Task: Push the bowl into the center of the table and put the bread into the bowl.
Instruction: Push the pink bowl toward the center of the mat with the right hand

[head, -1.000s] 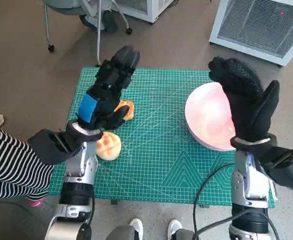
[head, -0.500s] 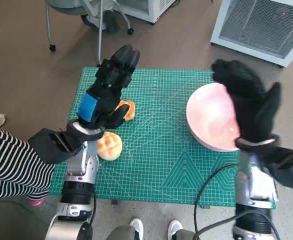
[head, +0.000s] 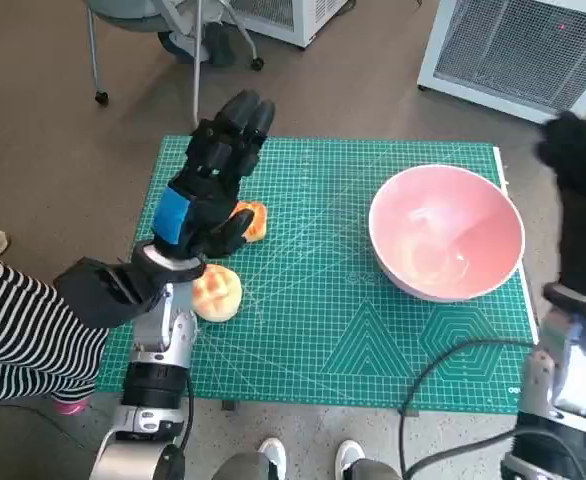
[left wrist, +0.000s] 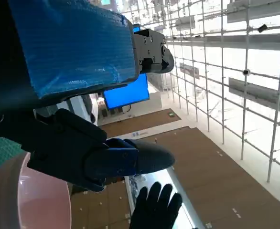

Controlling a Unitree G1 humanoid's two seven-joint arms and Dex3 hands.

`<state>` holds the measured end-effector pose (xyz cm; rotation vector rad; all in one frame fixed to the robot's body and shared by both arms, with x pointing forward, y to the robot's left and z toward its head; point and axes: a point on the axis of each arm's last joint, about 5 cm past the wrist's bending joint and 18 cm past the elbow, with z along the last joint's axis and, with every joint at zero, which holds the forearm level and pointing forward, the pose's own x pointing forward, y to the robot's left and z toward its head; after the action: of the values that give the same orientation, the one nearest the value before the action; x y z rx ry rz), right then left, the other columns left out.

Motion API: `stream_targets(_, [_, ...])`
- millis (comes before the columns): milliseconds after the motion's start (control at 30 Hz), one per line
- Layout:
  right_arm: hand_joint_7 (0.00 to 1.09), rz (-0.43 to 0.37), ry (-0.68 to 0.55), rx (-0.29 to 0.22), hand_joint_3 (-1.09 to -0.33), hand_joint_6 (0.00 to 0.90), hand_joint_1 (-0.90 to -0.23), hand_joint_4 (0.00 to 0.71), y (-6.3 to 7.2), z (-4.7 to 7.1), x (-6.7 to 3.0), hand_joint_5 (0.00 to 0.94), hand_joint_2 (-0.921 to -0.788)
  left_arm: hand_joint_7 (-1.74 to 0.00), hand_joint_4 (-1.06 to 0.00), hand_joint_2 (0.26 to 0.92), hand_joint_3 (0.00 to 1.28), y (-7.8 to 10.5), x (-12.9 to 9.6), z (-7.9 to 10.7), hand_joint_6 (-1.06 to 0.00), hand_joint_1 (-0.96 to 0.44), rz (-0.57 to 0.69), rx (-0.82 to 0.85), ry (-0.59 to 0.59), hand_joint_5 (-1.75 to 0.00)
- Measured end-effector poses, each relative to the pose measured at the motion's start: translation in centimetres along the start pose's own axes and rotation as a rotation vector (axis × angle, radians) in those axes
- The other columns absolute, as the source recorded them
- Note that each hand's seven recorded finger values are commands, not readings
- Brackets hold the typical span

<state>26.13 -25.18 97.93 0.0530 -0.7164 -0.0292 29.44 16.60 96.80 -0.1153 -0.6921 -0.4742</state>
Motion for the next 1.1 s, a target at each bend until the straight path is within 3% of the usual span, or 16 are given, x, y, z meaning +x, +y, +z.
stream_targets(267, [0.39,-0.104,0.082,-0.028,-0.805,0.021,-0.673,0.108,-1.9,-1.3,-0.62,0.003,-0.921,-0.40,-0.08,0.921,0.41,0.1,-0.1,-0.1,0.00,-0.62,0.011,0.002,-0.003,-0.01])
stream_targets(633, [0.39,-0.200,0.253,-0.040,-0.807,0.018,-0.671,0.119,-3.5,-3.8,-0.95,0.007,-0.921,-0.40,-0.09,0.921,0.41,-0.1,-0.1,-0.2,0.00,-0.62,0.022,-0.004,-0.005,-0.01])
stream_targets(800, [0.39,-0.232,0.352,-0.041,-0.808,0.020,-0.663,0.121,-3.9,-4.9,-1.47,0.007,-0.921,-0.41,-0.09,0.921,0.41,-0.1,-0.1,-0.2,0.00,-0.63,0.025,-0.002,-0.006,-0.01])
stream_targets(1100, [0.36,-0.299,0.510,0.000,-0.831,0.047,-0.623,0.125,-3.8,-6.4,-2.55,0.005,-0.921,-0.41,-0.09,0.921,0.41,0.2,-0.2,0.0,0.00,-0.64,0.026,0.012,-0.008,-0.01])
